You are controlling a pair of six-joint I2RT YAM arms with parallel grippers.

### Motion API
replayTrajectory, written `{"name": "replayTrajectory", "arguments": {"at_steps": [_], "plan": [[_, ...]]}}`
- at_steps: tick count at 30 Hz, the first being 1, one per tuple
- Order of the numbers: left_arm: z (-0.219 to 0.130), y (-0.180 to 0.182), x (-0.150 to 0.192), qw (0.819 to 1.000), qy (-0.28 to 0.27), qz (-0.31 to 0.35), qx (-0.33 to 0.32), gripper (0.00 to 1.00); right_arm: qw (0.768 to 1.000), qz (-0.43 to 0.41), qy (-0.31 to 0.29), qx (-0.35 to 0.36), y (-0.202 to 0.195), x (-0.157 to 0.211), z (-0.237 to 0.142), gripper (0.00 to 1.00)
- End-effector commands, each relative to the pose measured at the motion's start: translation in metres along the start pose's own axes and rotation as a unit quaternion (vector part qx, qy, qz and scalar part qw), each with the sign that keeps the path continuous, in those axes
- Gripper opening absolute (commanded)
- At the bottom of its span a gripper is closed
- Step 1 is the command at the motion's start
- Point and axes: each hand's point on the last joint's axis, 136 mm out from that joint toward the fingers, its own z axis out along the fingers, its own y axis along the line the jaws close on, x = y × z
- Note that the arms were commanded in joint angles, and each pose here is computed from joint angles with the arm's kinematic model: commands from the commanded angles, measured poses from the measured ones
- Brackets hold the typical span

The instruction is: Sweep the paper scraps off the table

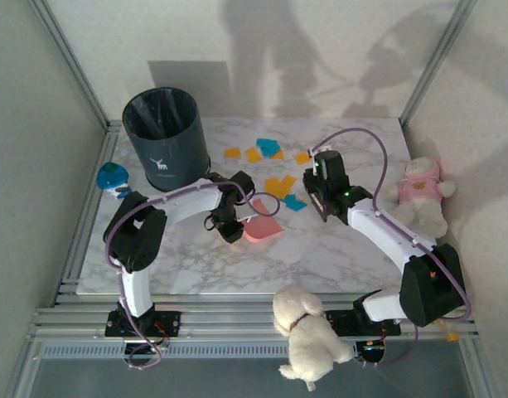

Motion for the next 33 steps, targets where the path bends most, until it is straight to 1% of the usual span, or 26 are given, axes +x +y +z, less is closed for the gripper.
{"name": "replayTrajectory", "arguments": {"at_steps": [1,9,15,23,29,33], "plan": [[0.001,-0.007,0.002,1.0,0.019,0.006,0.016,0.0,0.999,-0.017,0.009,-0.036,0.018,0.008,0.001,0.0],[0.006,-0.003,0.0,0.999,0.031,0.002,0.01,0.0,0.994,-0.038,0.028,-0.095,0.046,0.021,-0.009,0.0],[0.009,-0.001,0.0,0.999,0.034,-0.003,0.007,0.0,0.987,-0.053,0.029,-0.149,0.067,0.022,-0.024,0.0],[0.01,0.001,0.0,0.999,0.036,-0.011,0.0,0.0,0.977,-0.065,0.032,-0.198,0.082,0.022,-0.044,0.0],[0.011,0.005,0.003,0.999,0.041,-0.021,-0.008,0.0,0.975,-0.062,0.015,-0.215,0.084,0.014,-0.058,0.0],[0.013,0.009,0.008,0.998,0.051,-0.032,-0.012,0.0,0.976,-0.058,-0.003,-0.21,0.08,0.006,-0.064,0.0]]}}
